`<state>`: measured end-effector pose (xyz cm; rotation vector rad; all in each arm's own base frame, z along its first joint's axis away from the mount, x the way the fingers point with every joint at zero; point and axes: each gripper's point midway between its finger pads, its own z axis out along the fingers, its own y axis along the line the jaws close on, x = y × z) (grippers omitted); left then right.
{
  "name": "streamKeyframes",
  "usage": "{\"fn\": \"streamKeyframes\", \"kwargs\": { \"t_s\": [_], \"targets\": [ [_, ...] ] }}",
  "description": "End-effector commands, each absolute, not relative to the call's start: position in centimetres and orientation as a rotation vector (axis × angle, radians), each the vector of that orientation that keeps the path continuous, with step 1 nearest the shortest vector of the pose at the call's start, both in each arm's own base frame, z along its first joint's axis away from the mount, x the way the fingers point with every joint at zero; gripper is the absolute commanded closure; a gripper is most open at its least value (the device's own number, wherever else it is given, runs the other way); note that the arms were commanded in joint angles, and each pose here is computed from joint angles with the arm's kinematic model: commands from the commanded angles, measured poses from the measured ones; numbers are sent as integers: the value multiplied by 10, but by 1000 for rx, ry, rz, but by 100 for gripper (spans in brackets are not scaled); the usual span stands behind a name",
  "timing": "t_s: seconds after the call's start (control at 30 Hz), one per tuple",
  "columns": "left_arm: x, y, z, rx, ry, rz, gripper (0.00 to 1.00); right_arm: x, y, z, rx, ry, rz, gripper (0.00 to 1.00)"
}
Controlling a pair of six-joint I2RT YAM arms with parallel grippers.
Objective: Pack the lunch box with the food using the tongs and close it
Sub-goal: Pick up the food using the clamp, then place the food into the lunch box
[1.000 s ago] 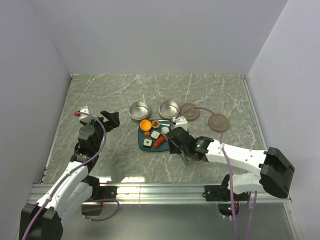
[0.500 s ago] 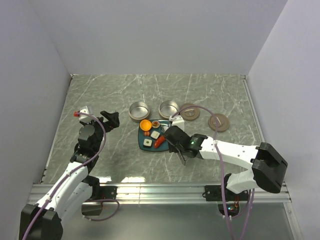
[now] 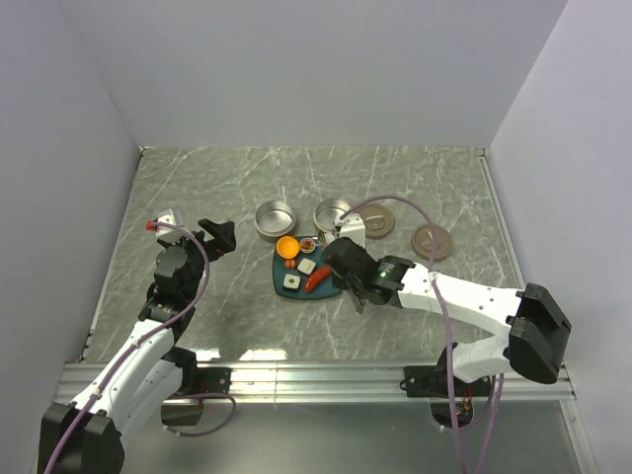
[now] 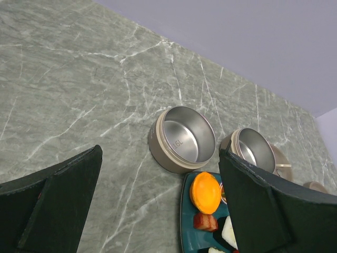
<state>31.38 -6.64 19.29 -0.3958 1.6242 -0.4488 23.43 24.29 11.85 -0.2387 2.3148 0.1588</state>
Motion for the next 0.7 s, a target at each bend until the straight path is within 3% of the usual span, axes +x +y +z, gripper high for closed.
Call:
{"fn": "streamKeyframes", "kwargs": {
  "t_s": [0.0, 0.67],
  "targets": [
    [315, -67, 202, -406, 1589, -474, 1, 248, 247, 161, -192, 2208, 182, 62],
    [317, -69, 199, -398, 1595, -479, 1, 323, 244, 181, -139, 2139, 165, 60]
  ]
}}
